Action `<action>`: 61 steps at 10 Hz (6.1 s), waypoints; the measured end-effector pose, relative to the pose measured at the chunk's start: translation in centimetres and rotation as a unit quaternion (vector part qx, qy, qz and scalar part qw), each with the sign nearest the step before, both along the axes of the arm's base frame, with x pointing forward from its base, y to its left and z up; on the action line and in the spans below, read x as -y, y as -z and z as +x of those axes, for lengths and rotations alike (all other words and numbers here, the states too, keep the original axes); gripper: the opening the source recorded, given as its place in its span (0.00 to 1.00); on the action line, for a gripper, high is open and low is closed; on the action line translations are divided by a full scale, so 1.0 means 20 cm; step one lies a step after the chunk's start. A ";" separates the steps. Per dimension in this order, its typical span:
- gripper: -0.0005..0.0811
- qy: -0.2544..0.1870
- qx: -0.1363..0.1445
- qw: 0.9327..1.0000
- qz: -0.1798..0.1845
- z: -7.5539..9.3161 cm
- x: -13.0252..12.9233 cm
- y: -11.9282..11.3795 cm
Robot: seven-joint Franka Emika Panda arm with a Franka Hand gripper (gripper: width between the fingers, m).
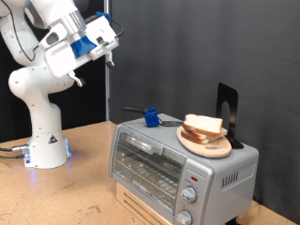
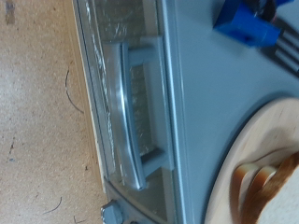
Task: Make a piece of toast with the oven
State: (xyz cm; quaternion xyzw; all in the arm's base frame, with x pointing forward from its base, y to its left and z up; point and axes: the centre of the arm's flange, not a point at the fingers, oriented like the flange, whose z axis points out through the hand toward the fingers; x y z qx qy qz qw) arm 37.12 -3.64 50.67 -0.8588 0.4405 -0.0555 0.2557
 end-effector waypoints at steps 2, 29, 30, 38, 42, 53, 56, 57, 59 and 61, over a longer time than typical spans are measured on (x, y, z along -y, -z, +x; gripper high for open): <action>1.00 -0.002 -0.008 1.000 -0.003 0.07 -0.02 0.09; 1.00 0.030 -0.006 0.996 -0.084 0.24 -0.14 0.82; 1.00 0.034 0.000 0.995 -0.096 0.24 -0.11 0.84; 1.00 0.060 0.005 0.989 -0.135 0.27 0.13 1.06; 1.00 0.043 0.001 0.993 -0.107 0.27 0.16 1.06; 1.00 0.037 -0.019 0.986 -0.159 0.28 0.25 1.03; 1.00 0.051 -0.020 0.983 -0.176 0.28 0.31 1.10; 1.00 0.056 -0.018 0.982 -0.181 0.28 0.33 1.12; 1.00 0.062 -0.018 0.979 -0.192 0.28 0.38 1.18; 1.00 0.068 -0.018 0.977 -0.201 0.28 0.43 1.24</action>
